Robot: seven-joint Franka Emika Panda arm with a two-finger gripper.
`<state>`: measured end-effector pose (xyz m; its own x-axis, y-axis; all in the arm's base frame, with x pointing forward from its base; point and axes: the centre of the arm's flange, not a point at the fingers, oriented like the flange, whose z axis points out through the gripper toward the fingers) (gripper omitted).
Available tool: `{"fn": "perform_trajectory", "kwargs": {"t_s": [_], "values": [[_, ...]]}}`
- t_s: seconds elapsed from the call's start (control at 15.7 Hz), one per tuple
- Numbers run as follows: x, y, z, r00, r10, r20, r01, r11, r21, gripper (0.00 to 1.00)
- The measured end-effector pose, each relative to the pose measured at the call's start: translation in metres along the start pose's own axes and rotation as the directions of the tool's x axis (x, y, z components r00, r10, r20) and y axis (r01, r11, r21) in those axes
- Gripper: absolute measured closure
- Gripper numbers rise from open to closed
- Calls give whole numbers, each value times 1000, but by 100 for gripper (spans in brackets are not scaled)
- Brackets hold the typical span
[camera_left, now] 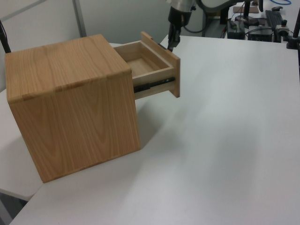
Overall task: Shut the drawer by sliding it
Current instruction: 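Push the drawer front with the gripper into the wooden cabinet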
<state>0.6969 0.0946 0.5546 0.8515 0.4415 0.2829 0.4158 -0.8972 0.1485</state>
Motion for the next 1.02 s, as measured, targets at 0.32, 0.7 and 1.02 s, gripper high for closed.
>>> {"fn": "perform_trajectory", "kwargs": {"t_s": [0.32,0.7,1.02], "values": [[27,-40,0,996,65,-68,-64,998,7,100],[54,-76,33,983,126,-136,-124,992,22,100],[73,-102,53,974,138,-177,-133,990,35,100]]}}
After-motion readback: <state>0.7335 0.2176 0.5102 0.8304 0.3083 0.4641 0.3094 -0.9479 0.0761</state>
